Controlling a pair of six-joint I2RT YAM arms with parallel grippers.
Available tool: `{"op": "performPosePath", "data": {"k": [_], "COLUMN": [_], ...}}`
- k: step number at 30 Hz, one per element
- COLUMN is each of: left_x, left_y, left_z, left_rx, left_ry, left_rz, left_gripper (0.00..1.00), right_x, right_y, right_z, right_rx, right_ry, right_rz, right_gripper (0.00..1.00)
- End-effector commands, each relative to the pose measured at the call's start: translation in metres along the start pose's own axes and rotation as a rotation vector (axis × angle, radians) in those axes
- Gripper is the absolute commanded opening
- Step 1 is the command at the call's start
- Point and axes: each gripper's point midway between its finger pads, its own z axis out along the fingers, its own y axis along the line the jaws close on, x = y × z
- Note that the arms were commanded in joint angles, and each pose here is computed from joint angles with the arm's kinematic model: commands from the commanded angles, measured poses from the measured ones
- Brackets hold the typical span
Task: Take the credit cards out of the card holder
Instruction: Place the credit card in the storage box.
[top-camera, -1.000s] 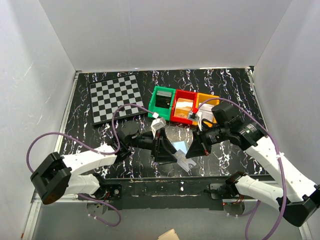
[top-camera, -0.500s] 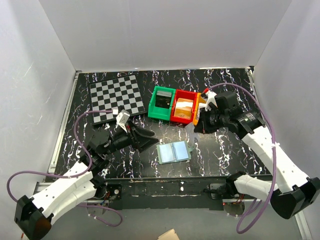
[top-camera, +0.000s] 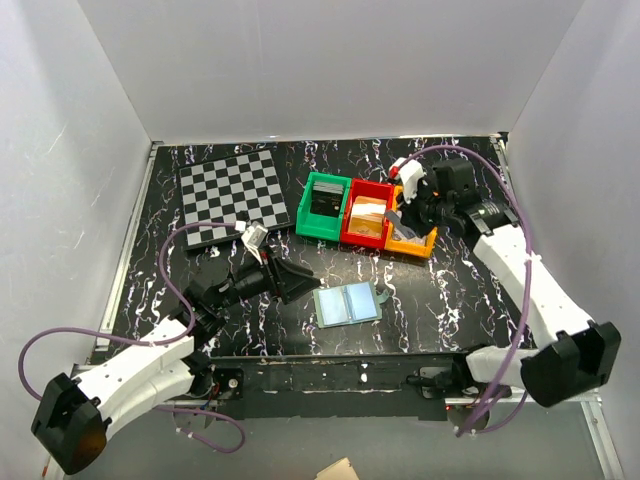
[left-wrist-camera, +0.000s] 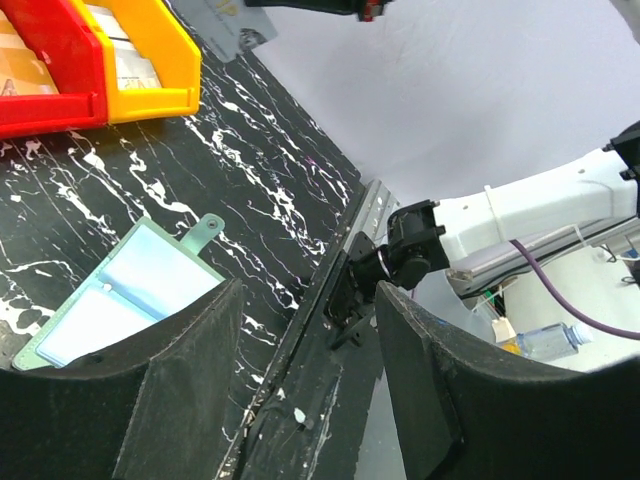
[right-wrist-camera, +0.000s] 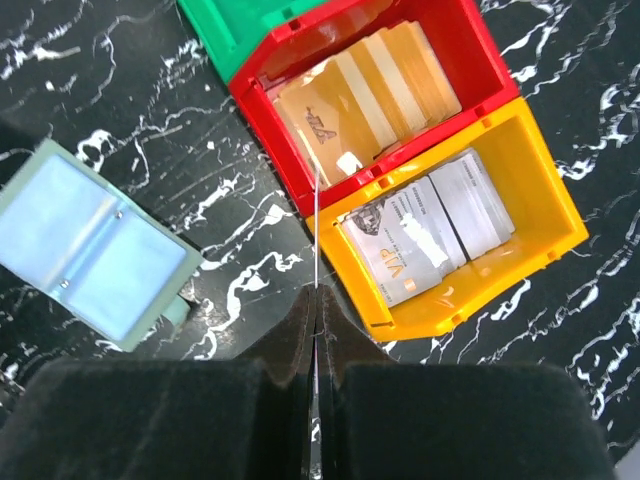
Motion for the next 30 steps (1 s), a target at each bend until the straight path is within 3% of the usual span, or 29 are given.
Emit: {"op": "performPosePath", "data": {"k": [1, 6, 15, 19, 30], "left_x": [-0.003, 0.002, 0.031, 0.031, 0.038], "left_y": [-0.01, -0.003, 0.014, 0.018, 0.028], "left_z": [0.0, 0.001, 0.003, 0.001, 0.0], "left_rx": [0.051, 0.029, 0.018, -0.007, -0.04], "left_ry": [-0.007, -0.003, 0.076, 0.058, 0.068], "left_rz": [0.0, -0.015, -0.102, -0.093, -0.102], "left_gripper": [0.55, 0.55, 0.53, 0.53, 0.53], "right_x": [0.004, 0.023, 0.058, 0.064, 0.071], "right_y": [-0.005, -0.012, -0.036, -0.048, -0.072], "right_z": [0.01, 0.016, 0.031, 0.042, 0.056], "right_rx": [-0.16, -0.21, -0.259, -0.261, -0.246], "right_ry": [-0.043, -0.113, 0.037, 0.071, 0.082], "right_rz": [-0.109, -0.123, -0.181, -0.204, -0.205], "right_gripper": [0.01, 0.01, 0.01, 0.01, 0.01]}}
